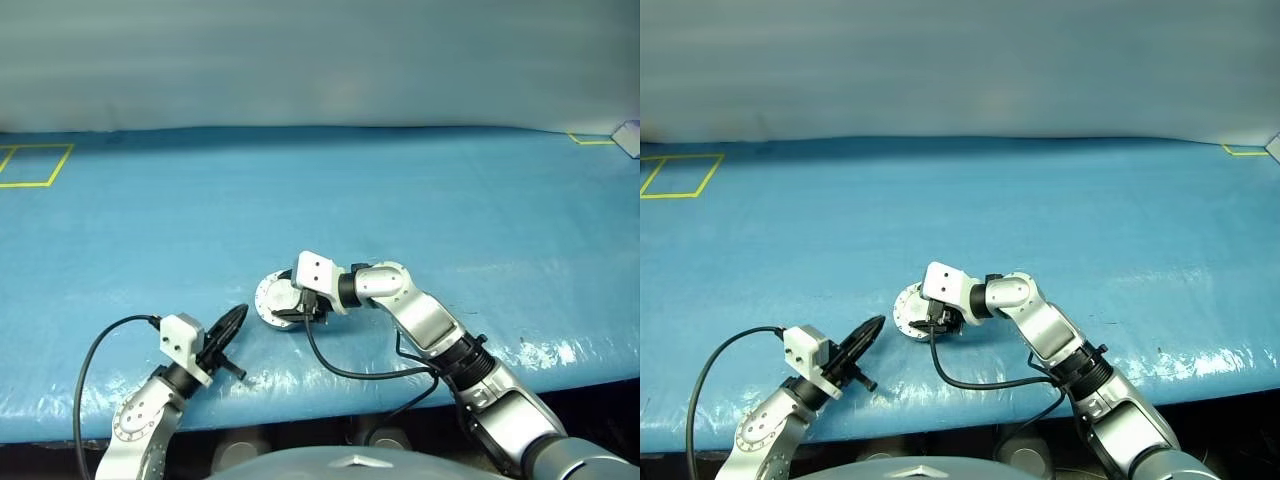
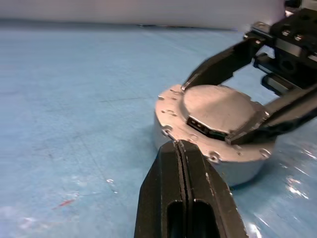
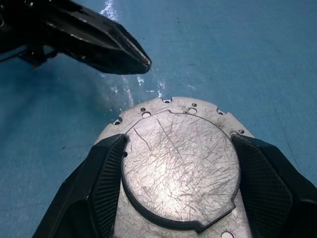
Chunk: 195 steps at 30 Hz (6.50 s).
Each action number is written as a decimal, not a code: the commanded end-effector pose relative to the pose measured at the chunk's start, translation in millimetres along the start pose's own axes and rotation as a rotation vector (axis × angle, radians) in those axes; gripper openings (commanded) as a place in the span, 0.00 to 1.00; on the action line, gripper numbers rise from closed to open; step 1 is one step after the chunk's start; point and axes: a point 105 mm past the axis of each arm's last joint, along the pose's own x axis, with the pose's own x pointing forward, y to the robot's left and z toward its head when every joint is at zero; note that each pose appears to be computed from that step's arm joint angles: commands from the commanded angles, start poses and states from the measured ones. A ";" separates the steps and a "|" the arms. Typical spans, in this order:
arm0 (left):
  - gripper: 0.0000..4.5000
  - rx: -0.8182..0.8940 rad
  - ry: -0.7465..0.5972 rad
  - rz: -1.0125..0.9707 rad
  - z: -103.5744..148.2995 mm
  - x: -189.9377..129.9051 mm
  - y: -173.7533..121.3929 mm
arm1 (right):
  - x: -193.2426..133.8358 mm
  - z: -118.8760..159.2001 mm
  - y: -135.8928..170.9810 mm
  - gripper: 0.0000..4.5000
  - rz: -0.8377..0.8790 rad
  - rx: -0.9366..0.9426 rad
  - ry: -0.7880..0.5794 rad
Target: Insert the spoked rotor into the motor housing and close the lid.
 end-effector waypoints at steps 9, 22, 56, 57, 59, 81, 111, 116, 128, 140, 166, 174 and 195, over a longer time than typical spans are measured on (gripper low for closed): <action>0.00 -0.386 0.053 -0.023 55.9 17.3 17.8 | -3.2 -34.9 0.9 0.69 -0.012 0.071 0.131; 0.00 -0.435 0.399 -0.242 25.0 33.8 -1.6 | -1.9 -29.6 -0.5 0.69 -0.029 0.072 0.109; 0.00 -0.410 0.555 -0.222 -12.2 31.0 4.2 | -66.1 -15.8 8.8 1.00 -0.145 0.250 -0.038; 0.00 -0.413 0.553 -0.221 -12.6 31.4 4.0 | -72.2 -12.9 9.1 1.00 -0.157 0.284 -0.065; 0.00 -0.421 0.543 -0.232 -12.0 32.4 1.6 | -82.6 -7.7 10.0 1.00 -0.181 0.367 -0.121; 0.00 -0.408 0.490 -0.282 -2.0 37.8 -6.1 | -51.5 -9.2 23.8 1.00 -0.281 1.299 -0.315; 0.00 -0.409 0.491 -0.286 -3.7 35.2 -7.8 | -19.2 33.5 35.0 1.00 0.021 1.507 -0.511; 0.00 -0.405 0.491 -0.284 -3.7 35.0 -7.2 | -14.5 32.0 38.2 1.00 0.035 1.543 -0.512; 0.00 -0.406 0.489 -0.286 -5.6 36.4 -7.8 | -16.7 25.3 45.8 0.37 0.046 1.585 -0.487; 0.00 -0.409 0.393 -0.271 7.3 41.0 -4.4 | -18.9 18.2 47.6 0.26 0.016 1.590 -0.448; 0.67 -1.288 -0.249 -0.070 49.5 30.0 -24.8 | -77.0 31.6 -36.4 0.26 -0.213 1.597 -0.898; 1.00 -1.419 -0.214 -0.192 48.7 39.1 -48.3 | -68.1 59.1 -31.1 0.26 -0.113 1.559 -0.911; 1.00 -1.467 -0.291 -0.255 50.4 50.8 -43.8 | -49.9 70.7 13.3 0.26 0.009 1.561 -0.782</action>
